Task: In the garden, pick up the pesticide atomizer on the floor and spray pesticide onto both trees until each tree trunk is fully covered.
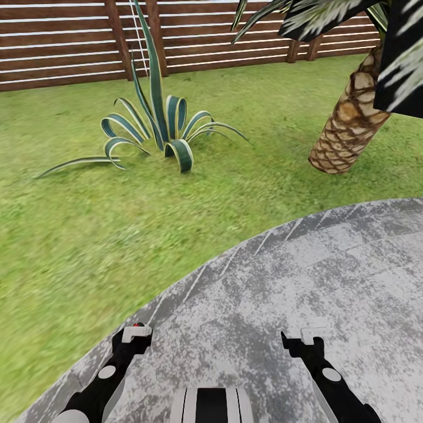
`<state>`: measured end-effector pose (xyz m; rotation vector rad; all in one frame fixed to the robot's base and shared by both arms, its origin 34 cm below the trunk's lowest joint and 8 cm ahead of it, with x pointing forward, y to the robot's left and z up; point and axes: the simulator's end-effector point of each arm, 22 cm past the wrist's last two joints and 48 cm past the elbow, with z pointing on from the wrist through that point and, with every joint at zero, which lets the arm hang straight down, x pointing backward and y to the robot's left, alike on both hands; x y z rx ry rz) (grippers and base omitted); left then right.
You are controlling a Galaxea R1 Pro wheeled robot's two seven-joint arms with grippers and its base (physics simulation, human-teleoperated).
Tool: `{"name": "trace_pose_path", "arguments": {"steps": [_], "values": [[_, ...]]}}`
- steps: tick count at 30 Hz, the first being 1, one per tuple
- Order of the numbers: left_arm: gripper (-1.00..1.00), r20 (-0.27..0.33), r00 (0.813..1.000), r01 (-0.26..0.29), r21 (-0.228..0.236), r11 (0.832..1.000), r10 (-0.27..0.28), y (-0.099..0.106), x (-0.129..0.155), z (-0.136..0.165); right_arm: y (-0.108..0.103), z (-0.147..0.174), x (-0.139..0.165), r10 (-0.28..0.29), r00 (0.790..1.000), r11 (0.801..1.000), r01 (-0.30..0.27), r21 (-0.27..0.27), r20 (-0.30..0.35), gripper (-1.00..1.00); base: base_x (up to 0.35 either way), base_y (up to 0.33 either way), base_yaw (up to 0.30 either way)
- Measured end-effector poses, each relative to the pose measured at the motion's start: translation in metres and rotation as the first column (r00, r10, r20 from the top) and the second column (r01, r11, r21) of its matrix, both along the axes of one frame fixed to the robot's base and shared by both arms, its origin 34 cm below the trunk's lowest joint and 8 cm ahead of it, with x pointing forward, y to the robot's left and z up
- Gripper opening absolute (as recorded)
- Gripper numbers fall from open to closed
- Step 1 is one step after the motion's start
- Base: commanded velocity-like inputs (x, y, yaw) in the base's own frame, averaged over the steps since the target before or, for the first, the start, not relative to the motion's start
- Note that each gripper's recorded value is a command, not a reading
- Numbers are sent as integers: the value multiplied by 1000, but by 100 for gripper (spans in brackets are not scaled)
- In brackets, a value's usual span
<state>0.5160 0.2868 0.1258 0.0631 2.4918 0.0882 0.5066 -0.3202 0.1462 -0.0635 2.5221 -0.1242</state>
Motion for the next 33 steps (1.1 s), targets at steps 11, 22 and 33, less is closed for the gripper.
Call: {"name": "trace_pose_path", "arguments": {"steps": [11,22,33], "values": [[100,3,1000,-2,0,1000,2,0,1,1,0,0,0,0,1000,1000,0,0,-1,100,1,0,0],[-100,3,1000,-4,0,1000,4,1,1,1,0,-1,-1,0,1000,1000,0,0,-3,100,0,0,0],[-100,3,1000,-3,-1,1000,3,1,1,1,0,-1,-1,0,1000,1000,0,0,-3,100,0,0,0]]}}
